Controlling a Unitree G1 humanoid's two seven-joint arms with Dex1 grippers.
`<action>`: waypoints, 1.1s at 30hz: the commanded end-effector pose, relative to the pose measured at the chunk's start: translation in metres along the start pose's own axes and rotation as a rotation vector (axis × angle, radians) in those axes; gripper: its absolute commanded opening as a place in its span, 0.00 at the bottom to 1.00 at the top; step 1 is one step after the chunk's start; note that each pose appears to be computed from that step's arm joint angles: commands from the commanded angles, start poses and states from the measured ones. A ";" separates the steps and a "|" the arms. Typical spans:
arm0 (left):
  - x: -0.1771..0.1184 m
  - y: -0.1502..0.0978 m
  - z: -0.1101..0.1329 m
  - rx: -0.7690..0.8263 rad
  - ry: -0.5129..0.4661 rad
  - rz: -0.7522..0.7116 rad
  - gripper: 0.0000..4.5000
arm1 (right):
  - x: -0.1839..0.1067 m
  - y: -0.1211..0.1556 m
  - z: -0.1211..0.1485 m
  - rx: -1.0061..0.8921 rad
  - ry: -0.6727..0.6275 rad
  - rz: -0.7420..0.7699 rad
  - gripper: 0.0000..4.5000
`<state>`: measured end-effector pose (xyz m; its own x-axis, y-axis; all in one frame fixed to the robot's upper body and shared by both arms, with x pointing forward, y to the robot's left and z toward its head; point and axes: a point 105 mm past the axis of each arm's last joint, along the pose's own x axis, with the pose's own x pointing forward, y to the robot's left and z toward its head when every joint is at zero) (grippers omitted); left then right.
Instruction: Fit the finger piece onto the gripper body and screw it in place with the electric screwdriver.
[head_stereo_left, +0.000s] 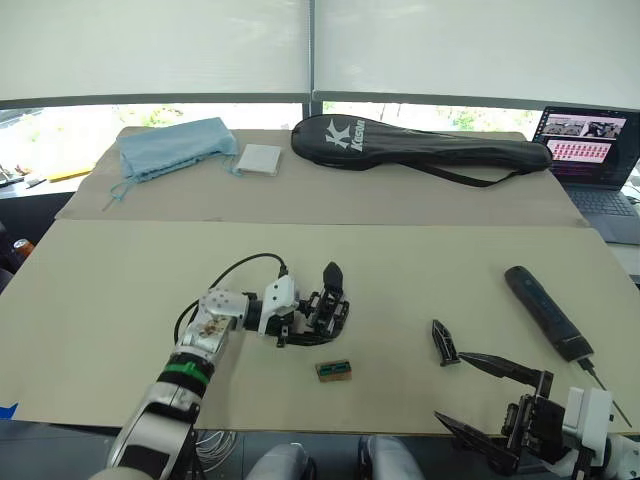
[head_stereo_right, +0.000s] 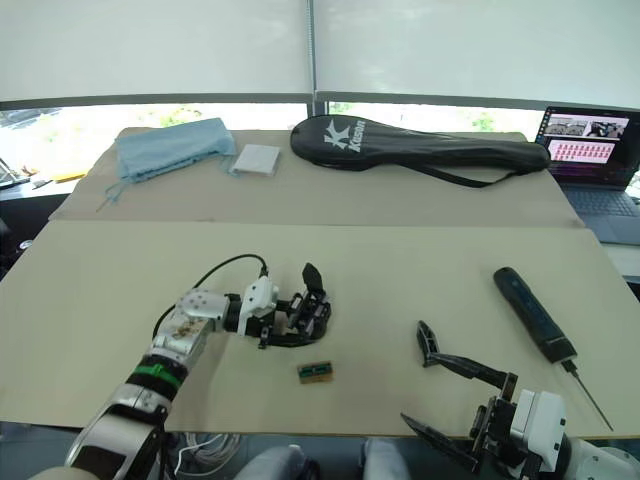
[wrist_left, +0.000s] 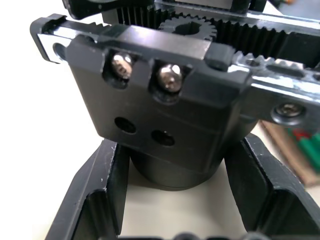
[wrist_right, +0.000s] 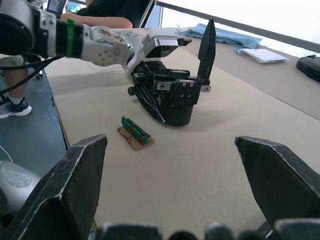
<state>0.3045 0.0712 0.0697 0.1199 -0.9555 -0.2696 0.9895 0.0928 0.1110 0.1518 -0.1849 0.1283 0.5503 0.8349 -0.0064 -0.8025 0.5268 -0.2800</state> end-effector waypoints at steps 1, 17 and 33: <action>0.003 0.001 0.021 0.024 -0.025 0.091 0.50 | 0.001 0.002 0.004 -0.011 -0.012 0.006 1.00; 0.004 0.015 0.005 0.006 0.033 0.137 0.50 | 0.002 0.002 0.007 -0.019 -0.024 0.017 1.00; -0.012 0.016 -0.006 -0.072 0.065 0.146 0.98 | -0.005 -0.006 0.013 -0.009 -0.018 -0.013 1.00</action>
<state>0.3188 0.0745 0.0694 0.2398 -0.9201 -0.3096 0.9702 0.2155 0.1110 0.1522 -0.1880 0.1313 0.5550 0.8318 -0.0066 -0.8021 0.5330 -0.2693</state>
